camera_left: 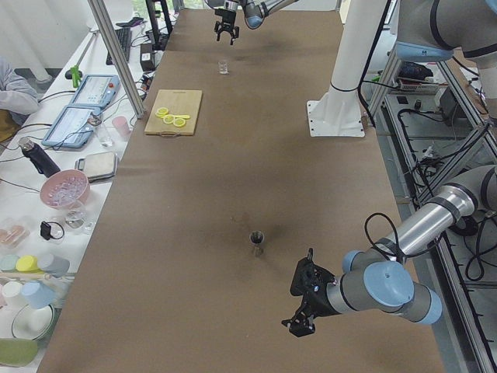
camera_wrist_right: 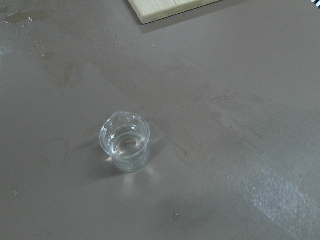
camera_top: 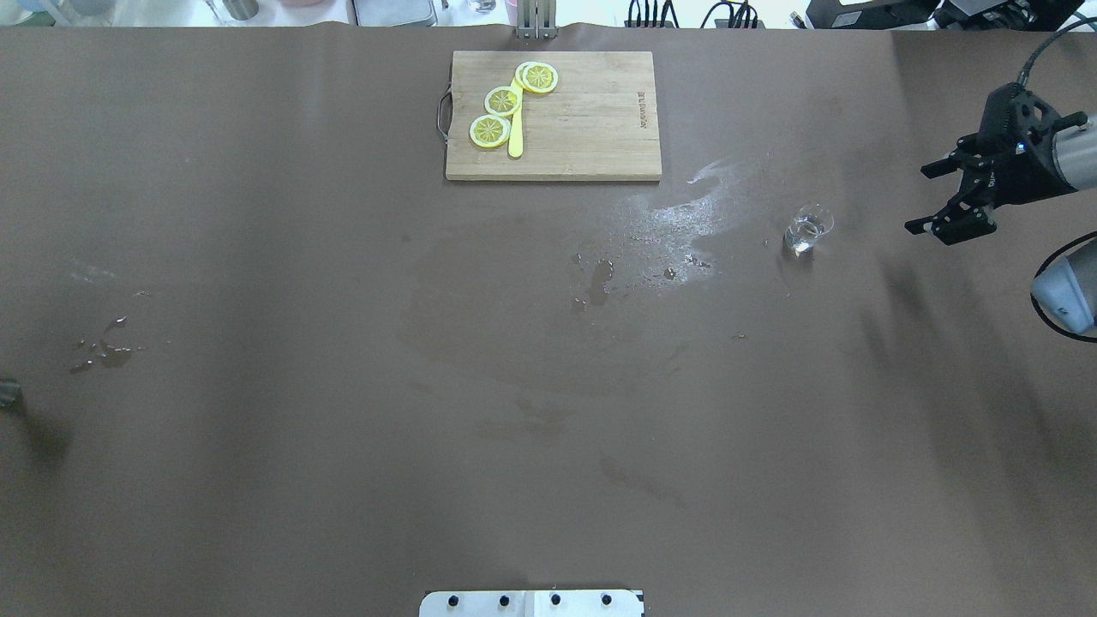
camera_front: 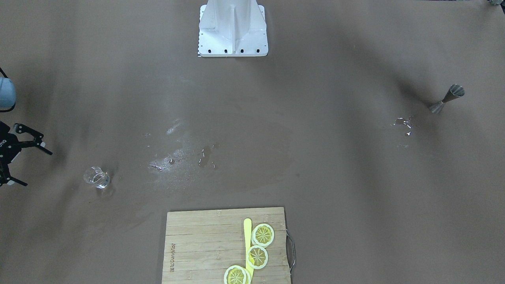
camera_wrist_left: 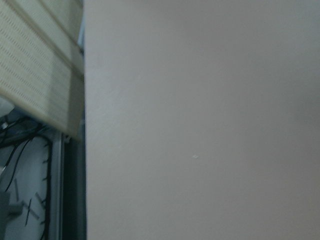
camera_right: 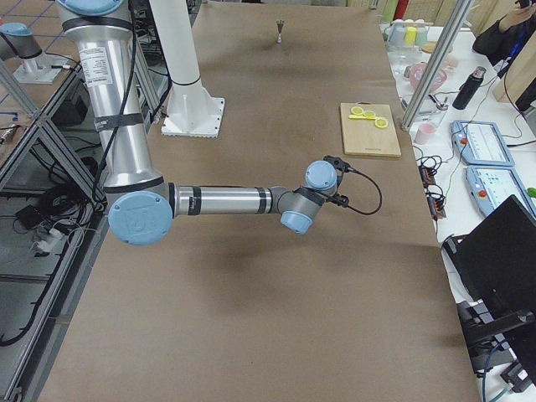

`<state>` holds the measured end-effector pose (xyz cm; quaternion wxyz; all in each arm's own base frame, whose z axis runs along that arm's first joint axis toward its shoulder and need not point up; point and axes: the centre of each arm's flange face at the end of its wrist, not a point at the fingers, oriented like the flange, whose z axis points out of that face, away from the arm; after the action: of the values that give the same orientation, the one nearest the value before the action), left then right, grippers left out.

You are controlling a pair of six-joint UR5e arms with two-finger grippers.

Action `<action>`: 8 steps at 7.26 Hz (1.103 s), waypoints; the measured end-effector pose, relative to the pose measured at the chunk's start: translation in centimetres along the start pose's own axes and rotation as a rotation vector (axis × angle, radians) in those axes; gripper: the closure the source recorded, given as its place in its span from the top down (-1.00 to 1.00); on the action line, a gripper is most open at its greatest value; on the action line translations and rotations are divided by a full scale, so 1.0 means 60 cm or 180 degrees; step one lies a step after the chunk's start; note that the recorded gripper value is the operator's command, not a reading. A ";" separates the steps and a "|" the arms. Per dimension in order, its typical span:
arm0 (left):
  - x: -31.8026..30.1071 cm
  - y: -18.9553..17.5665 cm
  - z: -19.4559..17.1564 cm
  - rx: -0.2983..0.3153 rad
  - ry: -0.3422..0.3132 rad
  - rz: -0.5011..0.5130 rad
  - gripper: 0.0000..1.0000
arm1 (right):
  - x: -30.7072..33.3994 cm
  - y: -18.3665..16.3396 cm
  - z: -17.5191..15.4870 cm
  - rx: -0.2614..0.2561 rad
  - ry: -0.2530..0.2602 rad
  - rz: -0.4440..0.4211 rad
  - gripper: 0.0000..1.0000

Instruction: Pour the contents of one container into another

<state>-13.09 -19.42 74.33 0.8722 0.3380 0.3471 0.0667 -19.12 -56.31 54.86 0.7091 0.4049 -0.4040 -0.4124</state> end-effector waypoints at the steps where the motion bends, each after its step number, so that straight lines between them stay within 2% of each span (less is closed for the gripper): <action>1: 0.009 -0.003 -0.002 0.0085 0.0119 0.0075 0.98 | 0.009 -0.011 0.020 0.0057 -0.0006 -0.0123 1.00; 3: 0.021 -0.012 0.003 0.0122 0.0238 0.0188 0.98 | 0.001 -0.030 0.046 0.0182 -0.0074 -0.0300 1.00; 4: 0.019 -0.022 0.017 0.0034 0.0167 0.0099 0.98 | -0.011 -0.036 0.055 0.0238 -0.0120 -0.0379 1.00; 5: 0.017 -0.045 0.036 -0.0029 0.0073 -0.0151 0.98 | -0.023 -0.040 0.065 0.0266 -0.0160 -0.0435 1.00; 6: 0.027 -0.077 0.057 -0.0002 0.0018 -0.0376 0.98 | -0.034 -0.042 0.079 0.0268 -0.0201 -0.0471 0.99; 8: 0.075 -0.128 0.103 0.0212 -0.0008 -0.0692 0.98 | -0.047 -0.043 0.098 0.0247 -0.0228 -0.0492 0.99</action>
<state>-6.56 -27.05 70.21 0.8630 0.3273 0.3827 -0.0403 -26.08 -56.00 53.88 0.6441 0.4470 -0.4123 -0.4641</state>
